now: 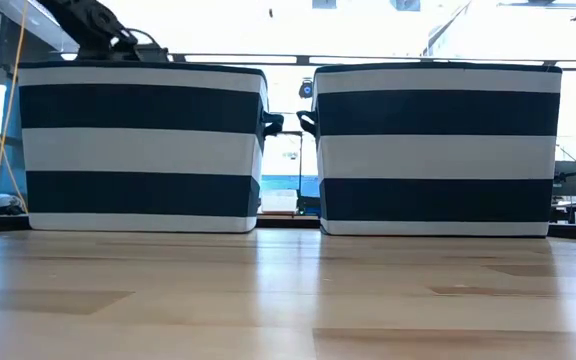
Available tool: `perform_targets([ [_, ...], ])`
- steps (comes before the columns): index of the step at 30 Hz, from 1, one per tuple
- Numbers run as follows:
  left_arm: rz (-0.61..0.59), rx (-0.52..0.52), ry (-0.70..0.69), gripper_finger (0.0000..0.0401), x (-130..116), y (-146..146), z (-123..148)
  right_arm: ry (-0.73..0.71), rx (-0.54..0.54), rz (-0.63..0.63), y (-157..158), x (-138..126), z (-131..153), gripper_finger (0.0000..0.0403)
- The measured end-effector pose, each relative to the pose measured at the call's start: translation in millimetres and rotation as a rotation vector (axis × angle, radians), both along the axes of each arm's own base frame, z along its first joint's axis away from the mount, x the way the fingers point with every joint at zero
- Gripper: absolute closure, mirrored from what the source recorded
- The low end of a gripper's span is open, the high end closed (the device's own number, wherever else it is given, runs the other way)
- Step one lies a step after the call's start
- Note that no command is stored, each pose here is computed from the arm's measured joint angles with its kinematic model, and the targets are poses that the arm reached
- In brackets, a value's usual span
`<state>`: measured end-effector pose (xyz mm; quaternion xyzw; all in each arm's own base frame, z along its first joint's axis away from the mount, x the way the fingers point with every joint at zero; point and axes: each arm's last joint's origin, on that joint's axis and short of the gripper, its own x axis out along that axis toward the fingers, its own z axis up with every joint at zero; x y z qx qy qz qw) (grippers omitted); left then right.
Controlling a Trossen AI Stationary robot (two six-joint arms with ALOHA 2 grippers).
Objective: Sort clothes
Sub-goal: Put the black underwear into the left blue laundry bin, then return to Home Position
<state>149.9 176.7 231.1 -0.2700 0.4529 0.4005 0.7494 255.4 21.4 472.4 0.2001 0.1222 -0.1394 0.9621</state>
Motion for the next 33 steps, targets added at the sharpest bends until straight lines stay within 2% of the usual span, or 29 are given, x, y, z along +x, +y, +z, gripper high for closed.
perform_targets([
  [4,-0.040,0.009,-0.121,0.0288,1,2,36,0.028,-0.001,0.001,0,-3,-2,0.0162],
  [8,-0.042,0.026,-0.207,0.0226,-2,-2,81,0.119,0.018,0.034,-1,-15,-7,0.0162],
  [12,-0.027,0.066,-0.299,0.0192,-12,-18,126,0.202,0.071,0.063,-2,-35,-10,0.0162],
  [14,-0.050,0.120,-0.364,0.0187,-17,-34,146,0.208,0.058,0.092,1,-45,-7,0.0162],
  [20,-0.182,0.312,-0.627,0.0191,-43,-92,188,0.182,-0.098,0.202,12,-76,4,0.0162],
  [25,-0.157,0.394,-0.830,0.0201,-70,-126,201,0.104,-0.155,0.228,15,-104,13,0.0165],
  [29,-0.123,0.430,-0.913,0.0206,-87,-138,198,0.006,-0.168,0.262,15,-125,-4,0.0194],
  [33,-0.105,0.427,-0.958,0.0208,-92,-142,191,-0.119,-0.122,0.253,7,-148,-40,0.0239],
])
